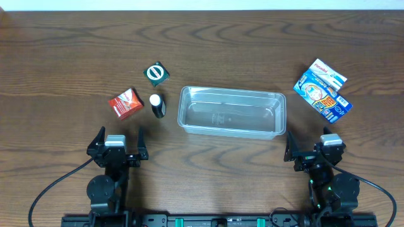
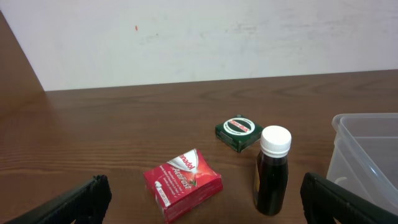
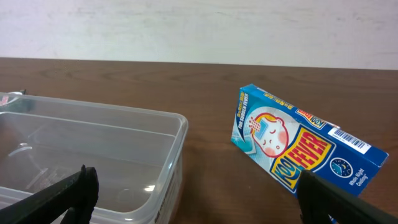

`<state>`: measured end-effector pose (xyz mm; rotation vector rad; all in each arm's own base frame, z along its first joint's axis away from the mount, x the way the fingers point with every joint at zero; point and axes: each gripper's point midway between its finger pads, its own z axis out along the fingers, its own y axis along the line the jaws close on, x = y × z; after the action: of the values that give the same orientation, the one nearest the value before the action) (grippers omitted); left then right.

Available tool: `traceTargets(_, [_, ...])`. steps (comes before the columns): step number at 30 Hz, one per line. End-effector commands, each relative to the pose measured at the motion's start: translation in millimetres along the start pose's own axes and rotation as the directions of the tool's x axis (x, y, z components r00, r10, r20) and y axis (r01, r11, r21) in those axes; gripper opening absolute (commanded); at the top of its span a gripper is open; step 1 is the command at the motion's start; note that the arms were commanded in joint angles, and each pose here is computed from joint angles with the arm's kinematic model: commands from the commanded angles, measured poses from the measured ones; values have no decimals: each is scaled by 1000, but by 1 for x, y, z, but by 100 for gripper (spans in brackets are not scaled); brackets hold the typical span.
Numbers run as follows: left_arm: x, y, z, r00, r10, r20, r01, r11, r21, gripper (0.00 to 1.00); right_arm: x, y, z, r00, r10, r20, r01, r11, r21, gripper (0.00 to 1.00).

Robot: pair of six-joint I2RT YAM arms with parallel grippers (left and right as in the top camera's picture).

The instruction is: Pack container

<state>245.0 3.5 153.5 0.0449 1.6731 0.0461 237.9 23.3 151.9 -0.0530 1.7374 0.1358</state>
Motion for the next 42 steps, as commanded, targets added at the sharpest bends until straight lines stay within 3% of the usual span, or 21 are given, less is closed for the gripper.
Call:
traceTargets(1, [16,-1,1,999,-11,-47,11,1000,3,98,1,-4,0,1000,-10,4,10,1000,20,99])
traceTargets(36, [15,-1,1,999,-11,-46,11,1000,3,98,1,-4,0,1000,-10,4,10,1000,21,99])
traceTargets(39, [15,-1,1,999,-11,-46,11,1000,3,98,-1,-22,-1,999,-31,8,30,992,123,99])
traceTargets(42, [15,-1,1,999,-11,-46,11,1000,3,98,2,-17,0,1000,-24,-4,24,995,93,99])
